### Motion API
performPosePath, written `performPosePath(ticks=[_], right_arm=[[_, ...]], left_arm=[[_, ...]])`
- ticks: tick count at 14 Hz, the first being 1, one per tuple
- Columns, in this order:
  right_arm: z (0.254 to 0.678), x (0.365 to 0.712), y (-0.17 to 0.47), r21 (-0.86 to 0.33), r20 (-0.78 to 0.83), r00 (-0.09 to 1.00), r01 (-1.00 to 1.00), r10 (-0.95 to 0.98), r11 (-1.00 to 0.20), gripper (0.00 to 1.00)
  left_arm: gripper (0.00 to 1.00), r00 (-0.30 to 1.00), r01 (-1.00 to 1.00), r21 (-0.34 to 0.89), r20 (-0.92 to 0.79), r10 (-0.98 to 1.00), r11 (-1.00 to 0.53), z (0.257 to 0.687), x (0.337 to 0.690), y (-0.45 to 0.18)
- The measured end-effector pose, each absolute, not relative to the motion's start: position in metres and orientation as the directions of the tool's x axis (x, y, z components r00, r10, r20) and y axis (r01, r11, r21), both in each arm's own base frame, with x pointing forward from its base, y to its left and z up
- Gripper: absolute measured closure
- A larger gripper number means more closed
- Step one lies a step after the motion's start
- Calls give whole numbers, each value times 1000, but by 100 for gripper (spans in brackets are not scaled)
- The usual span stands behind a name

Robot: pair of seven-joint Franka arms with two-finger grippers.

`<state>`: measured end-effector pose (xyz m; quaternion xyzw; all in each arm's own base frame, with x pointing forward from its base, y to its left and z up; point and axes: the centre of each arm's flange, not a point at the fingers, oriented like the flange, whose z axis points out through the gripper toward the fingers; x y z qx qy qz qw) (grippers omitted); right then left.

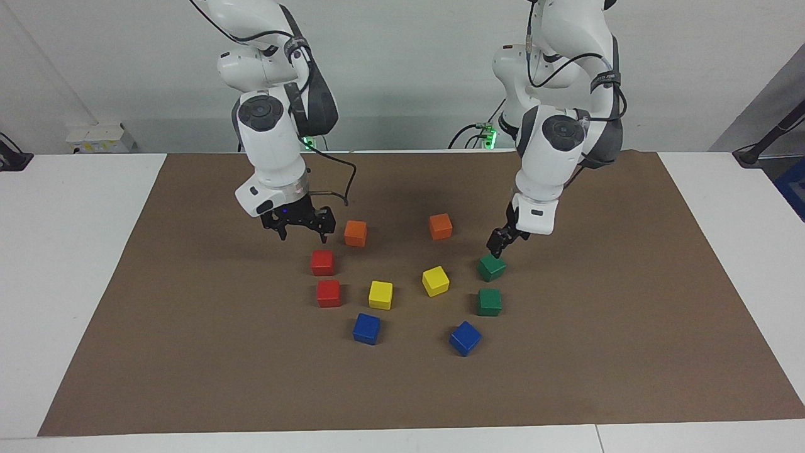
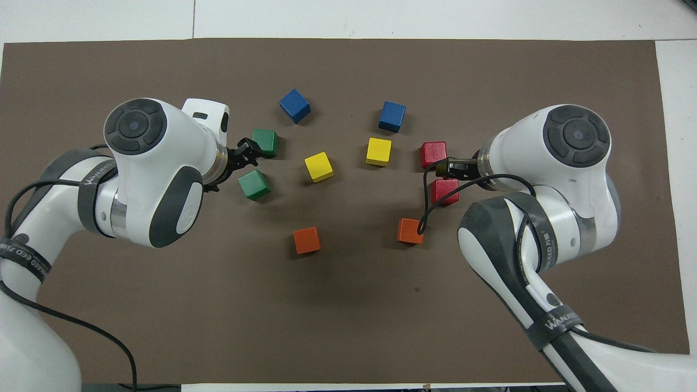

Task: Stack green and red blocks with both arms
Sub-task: 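Grasp a green block with the left gripper while the right gripper grasps red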

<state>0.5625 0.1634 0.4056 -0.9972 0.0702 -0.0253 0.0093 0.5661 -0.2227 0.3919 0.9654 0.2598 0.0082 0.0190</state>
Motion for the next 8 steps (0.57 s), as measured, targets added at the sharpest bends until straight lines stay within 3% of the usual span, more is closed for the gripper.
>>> performPosePath(ticks=[8], right_arm=[[362, 553, 161, -25, 54, 988, -142, -143, -990, 0]], left_arm=[[0, 811, 584, 48, 4, 585, -810, 338, 576, -235]])
